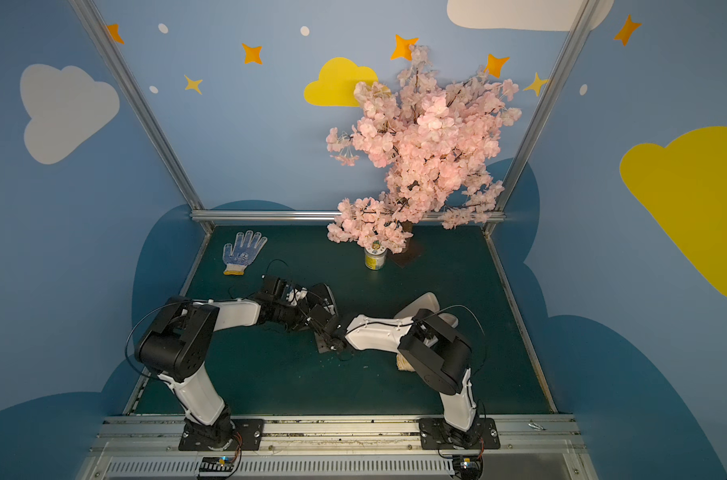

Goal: Put umbrellas into zippered umbrella sleeves
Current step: Zip the zipper on the umbrella sleeve.

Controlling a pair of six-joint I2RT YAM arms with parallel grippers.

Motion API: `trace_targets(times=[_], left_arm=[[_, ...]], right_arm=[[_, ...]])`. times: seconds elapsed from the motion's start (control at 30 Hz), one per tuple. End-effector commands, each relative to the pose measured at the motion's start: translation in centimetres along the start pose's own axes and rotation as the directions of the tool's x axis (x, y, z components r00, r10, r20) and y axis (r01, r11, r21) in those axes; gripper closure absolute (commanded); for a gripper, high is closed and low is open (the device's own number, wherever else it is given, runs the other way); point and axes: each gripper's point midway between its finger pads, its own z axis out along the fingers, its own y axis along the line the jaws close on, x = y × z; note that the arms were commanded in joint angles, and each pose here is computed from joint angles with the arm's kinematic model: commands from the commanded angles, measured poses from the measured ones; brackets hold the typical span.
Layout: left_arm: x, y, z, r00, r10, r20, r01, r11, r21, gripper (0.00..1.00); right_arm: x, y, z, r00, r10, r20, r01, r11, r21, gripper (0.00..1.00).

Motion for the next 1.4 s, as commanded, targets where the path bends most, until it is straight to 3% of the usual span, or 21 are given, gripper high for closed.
trace_targets(times=[0.0, 0.47, 0.6, 0.87, 1.13, 1.23, 1.37], left_arm=[[3.1, 3.9, 1.0, 0.988, -0.121, -0.095, 0.109, 0.987, -0.122, 0.65], [3.4, 5.0, 0.8, 0.984, -0.132, -0.116, 0.114, 0.981, -0.156, 0.87], [3.2, 6.2, 0.0, 0.985, -0.142, -0.096, 0.119, 0.971, -0.209, 0.97], [3.2, 6.9, -0.2, 0.985, -0.143, -0.092, 0.118, 0.964, -0.237, 0.97], [2.5, 5.5, -0.1, 0.987, -0.118, -0.110, 0.092, 0.972, -0.216, 0.97], [1.5, 4.3, -0.8, 0.991, -0.070, -0.115, 0.041, 0.971, -0.235, 0.92], [-0.2, 1.8, -1.6, 0.994, 0.000, -0.112, -0.025, 0.974, -0.224, 0.65]], right_arm=[[-1.5, -0.4, 0.2, 0.997, 0.013, 0.076, -0.019, 0.997, 0.072, 0.58], [-2.6, -2.5, -0.2, 0.991, -0.010, 0.137, -0.010, 0.990, 0.140, 1.00], [-1.8, -4.8, -0.5, 0.992, 0.039, 0.117, -0.055, 0.989, 0.138, 1.00], [-1.6, -9.0, -0.5, 0.979, 0.181, 0.092, -0.192, 0.973, 0.129, 1.00], [-1.6, -7.2, -1.0, 0.986, 0.150, 0.071, -0.153, 0.987, 0.051, 1.00], [-0.4, -5.6, -2.1, 0.993, 0.105, 0.053, -0.107, 0.994, 0.026, 1.00], [1.1, -2.9, -3.0, 0.997, 0.076, 0.021, -0.075, 0.996, -0.037, 1.00]])
